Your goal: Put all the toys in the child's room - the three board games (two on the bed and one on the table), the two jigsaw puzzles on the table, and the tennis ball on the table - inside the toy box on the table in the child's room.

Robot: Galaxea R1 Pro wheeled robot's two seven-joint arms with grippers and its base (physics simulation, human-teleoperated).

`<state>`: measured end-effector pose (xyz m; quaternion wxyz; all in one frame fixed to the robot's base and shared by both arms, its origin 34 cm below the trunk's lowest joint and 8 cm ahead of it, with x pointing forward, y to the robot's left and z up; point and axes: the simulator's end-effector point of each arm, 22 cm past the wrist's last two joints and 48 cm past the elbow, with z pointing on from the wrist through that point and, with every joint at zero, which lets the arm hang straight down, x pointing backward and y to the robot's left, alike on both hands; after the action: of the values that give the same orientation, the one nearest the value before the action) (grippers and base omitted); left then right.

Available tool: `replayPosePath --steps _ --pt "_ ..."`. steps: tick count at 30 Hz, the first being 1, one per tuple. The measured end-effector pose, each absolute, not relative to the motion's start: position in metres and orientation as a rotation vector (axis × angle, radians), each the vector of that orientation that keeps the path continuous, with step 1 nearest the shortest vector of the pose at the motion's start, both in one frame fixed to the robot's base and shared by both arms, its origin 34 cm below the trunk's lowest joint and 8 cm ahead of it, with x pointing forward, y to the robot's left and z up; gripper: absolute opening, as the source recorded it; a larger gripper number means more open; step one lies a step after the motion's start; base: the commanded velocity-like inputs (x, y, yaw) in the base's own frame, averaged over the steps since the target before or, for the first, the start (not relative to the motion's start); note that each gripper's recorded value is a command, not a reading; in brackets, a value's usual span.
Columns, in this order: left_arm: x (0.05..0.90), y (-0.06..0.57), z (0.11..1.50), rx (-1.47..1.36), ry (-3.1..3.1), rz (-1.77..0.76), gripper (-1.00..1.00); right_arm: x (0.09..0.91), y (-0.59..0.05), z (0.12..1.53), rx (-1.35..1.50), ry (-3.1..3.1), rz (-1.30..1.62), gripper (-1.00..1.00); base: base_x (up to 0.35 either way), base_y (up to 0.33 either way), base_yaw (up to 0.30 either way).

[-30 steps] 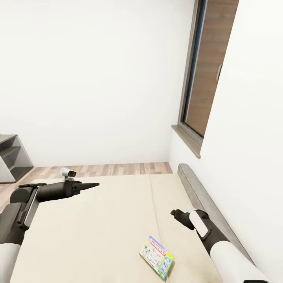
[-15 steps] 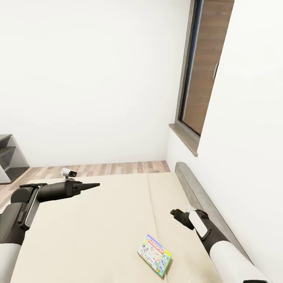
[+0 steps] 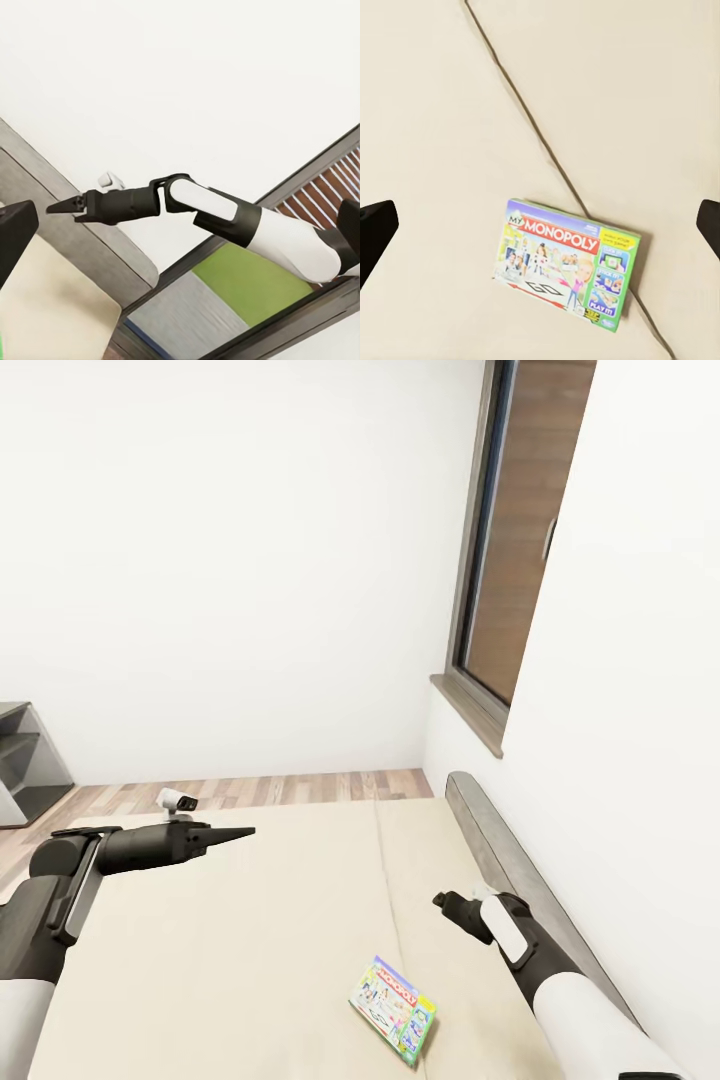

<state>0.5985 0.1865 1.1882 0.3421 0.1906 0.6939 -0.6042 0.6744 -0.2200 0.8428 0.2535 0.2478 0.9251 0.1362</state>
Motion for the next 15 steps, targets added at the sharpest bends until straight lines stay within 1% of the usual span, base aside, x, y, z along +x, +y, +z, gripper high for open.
replayPosePath --steps 15 --pt "0.5985 0.1863 1.1879 0.496 1.805 -1.571 1.0 0.6758 -0.2189 0.8441 0.672 2.507 0.372 1.0 0.0 0.0 0.0"
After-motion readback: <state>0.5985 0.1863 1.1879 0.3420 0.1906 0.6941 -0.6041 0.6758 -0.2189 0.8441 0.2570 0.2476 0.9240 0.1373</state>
